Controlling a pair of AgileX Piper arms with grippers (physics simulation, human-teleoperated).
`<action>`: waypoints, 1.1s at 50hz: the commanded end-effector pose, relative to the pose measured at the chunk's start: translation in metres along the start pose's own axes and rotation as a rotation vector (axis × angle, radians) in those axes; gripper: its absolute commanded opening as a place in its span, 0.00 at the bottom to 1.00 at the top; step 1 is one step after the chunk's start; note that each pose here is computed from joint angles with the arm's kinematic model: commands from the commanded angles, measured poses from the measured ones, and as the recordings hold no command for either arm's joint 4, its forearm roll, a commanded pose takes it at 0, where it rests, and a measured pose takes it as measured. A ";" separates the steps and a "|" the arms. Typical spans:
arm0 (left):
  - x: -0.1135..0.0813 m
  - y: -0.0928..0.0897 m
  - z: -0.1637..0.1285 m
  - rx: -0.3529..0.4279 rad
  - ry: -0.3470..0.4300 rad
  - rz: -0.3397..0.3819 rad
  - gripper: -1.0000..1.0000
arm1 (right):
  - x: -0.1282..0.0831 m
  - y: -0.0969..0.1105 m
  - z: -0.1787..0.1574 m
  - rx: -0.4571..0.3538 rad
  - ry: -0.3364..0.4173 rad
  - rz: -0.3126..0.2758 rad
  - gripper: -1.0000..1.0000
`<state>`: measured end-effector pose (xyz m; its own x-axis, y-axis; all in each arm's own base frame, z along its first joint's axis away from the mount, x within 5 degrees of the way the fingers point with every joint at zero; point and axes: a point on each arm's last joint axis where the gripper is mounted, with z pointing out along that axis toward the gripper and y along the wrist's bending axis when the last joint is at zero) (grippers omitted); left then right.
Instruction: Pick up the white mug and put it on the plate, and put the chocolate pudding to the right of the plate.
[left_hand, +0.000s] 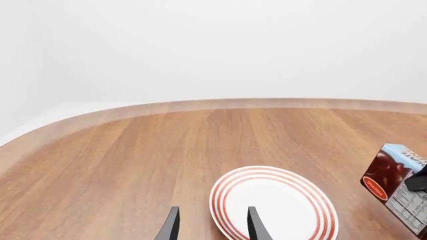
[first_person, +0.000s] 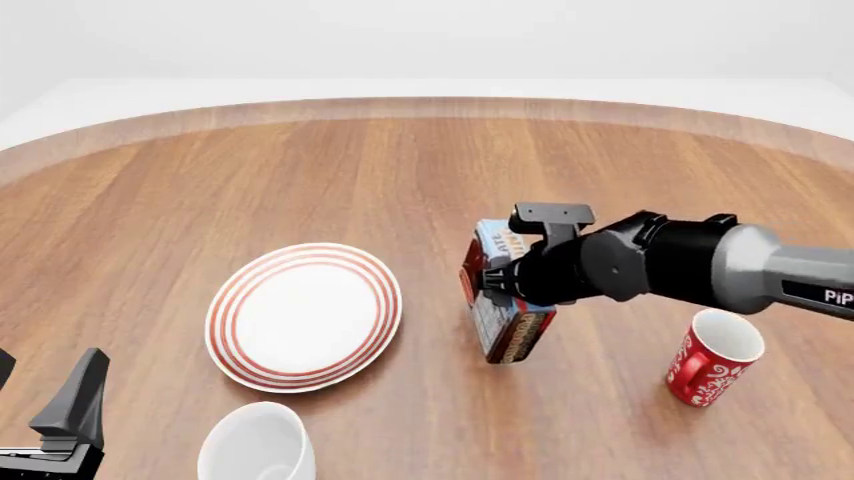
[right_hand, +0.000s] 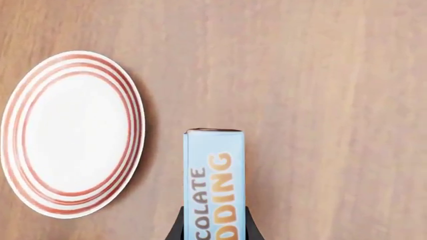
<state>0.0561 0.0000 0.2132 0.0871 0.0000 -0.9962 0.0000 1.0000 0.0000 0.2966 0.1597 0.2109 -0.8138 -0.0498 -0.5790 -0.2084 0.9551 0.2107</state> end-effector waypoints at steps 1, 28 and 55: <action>0.000 0.000 0.000 0.000 0.000 0.000 1.00 | 0.000 -0.003 0.008 0.008 0.006 0.014 0.00; 0.000 0.000 0.000 0.000 0.000 0.000 1.00 | 0.010 -0.006 0.024 0.017 0.034 0.018 0.00; 0.000 0.000 0.000 0.000 0.000 0.000 1.00 | 0.012 -0.009 0.028 0.023 0.038 0.034 1.00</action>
<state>0.0561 0.0000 0.2132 0.0871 0.0000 -0.9962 0.0000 1.0000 0.0000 0.3020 0.1600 0.1850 -0.8314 -0.0487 -0.5535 -0.1915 0.9603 0.2030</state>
